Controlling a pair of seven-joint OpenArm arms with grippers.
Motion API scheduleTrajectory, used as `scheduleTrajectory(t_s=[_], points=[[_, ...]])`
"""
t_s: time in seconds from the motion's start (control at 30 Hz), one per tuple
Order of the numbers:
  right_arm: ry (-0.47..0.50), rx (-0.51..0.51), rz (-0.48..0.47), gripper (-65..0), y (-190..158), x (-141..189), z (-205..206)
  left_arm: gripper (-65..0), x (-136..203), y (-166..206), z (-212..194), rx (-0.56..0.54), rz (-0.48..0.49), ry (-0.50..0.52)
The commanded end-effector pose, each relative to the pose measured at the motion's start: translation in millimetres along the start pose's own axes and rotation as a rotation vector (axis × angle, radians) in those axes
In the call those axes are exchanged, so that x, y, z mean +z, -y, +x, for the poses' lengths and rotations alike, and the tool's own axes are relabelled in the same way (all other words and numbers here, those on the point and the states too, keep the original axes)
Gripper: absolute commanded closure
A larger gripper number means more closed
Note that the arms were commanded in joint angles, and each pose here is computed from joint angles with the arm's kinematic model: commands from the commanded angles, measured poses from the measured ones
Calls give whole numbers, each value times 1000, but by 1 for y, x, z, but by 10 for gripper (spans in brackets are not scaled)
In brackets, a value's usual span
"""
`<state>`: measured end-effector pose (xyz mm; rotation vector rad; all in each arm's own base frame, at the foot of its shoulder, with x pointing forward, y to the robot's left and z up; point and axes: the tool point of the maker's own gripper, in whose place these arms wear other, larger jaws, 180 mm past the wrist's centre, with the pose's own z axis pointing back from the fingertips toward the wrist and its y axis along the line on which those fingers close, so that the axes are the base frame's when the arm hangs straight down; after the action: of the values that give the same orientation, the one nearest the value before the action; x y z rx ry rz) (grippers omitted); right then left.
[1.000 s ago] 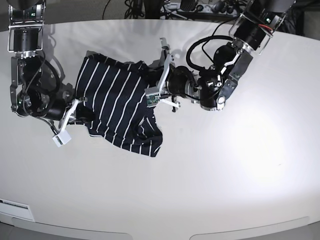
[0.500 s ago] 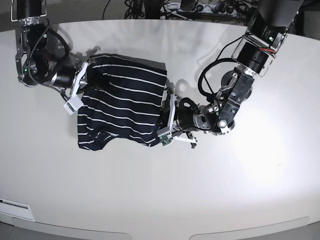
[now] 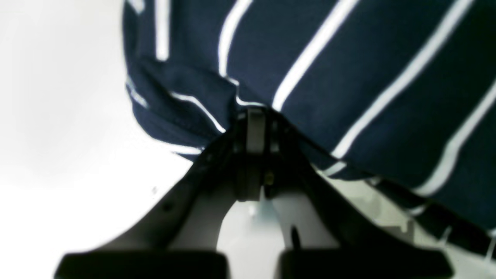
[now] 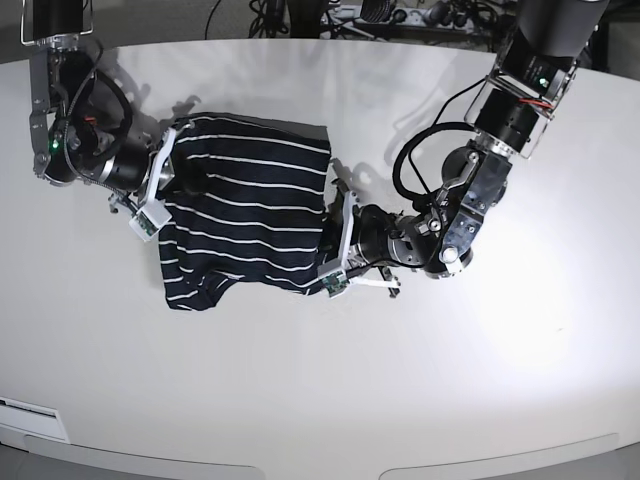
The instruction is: Fold the T-shirt properly
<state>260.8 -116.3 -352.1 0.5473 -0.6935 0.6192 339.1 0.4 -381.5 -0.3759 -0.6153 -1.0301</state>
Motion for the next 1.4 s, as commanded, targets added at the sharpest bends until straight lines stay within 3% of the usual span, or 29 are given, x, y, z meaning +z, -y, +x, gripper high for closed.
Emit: scheduleTrajectory(t_s=[0.0, 0.1, 0.2, 0.33, 0.47, 0.63, 0.77, 0.93, 1.1, 1.37], points=[[68, 35, -5, 0, 4, 7, 24, 0, 6, -11, -15, -29, 43, -84], [145, 39, 6, 0, 8, 13, 50, 0, 13, -10, -5, -54, 51, -56], [331, -6, 32, 0, 12, 33, 88, 0, 27, -6, 13, -69, 38, 13], [445, -50, 2, 0, 30, 66, 109, 0, 56, -6, 45, -30, 22, 161], [510, -115, 60, 0, 31, 97, 116, 0, 98, -5, 74, 36, -46, 356], [430, -128, 52, 0, 33, 110, 96, 0, 146, 11, 83, 154, -234, 565], [399, -109, 34, 0, 22, 116, 84, 0, 167, 29, 67, 269, -379, 634], [360, -17, -4, 0, -11, 133, 74, 0, 171, 33, 26, 342, -319, 577], [307, 40, -82, 0, -35, 156, 58, 0, 190, 58, -6, 340, -262, 509], [157, -97, -163, 0, -43, 178, -2, 0, 218, 126, -40, 333, -232, 389]])
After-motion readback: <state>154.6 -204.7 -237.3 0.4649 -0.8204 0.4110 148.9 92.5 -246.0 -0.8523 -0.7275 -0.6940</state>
